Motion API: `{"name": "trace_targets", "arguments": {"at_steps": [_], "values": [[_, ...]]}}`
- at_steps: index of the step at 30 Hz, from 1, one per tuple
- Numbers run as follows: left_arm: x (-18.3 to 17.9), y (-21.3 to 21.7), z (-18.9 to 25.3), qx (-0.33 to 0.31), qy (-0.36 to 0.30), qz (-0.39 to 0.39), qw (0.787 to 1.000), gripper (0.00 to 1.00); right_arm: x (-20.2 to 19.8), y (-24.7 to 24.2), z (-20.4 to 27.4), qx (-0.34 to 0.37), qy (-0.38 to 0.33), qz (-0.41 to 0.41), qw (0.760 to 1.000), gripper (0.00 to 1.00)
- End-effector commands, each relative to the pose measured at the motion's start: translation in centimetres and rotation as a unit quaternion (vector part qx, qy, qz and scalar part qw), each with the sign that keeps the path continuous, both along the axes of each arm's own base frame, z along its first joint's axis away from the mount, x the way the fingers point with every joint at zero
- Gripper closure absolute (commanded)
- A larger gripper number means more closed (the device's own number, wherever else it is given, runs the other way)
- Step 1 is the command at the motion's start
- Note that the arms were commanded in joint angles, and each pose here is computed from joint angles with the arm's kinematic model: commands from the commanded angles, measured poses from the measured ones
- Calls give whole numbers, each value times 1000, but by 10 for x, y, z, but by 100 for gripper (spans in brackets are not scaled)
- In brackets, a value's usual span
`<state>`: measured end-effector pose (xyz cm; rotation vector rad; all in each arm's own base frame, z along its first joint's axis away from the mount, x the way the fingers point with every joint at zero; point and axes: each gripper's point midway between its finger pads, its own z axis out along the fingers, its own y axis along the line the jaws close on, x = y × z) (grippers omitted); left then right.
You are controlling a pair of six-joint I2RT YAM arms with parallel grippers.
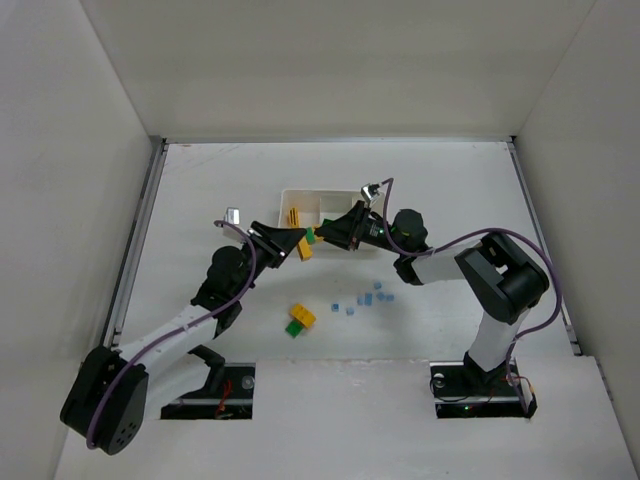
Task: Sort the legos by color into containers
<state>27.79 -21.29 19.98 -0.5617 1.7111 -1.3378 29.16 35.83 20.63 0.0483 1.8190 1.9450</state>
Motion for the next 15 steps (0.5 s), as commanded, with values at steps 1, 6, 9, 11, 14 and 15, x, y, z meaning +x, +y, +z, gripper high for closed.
{"name": "trace_targets", "arguments": {"at_steps": [1,6,9,11,14,15], "values": [[-7,-14,24,-19,-37,-33,999,63,2,3,32,26,-58,-9,998,67],[-6,-15,24,-21,-39,-31,999,58,1,3,34,31,-58,-7,998,67],[-7,-16,25,-24,-41,-33,998,58,0,2,38,37,-58,-4,998,67],[-7,-17,28,-24,-49,-35,998,65,-1,2,39,42,-57,-2,997,67],[-9,-17,30,-27,-54,-36,998,75,0,2,35,40,-52,-1,998,67],[-9,-16,29,-26,-55,-34,998,79,0,2,34,39,-50,-1,998,67]]}}
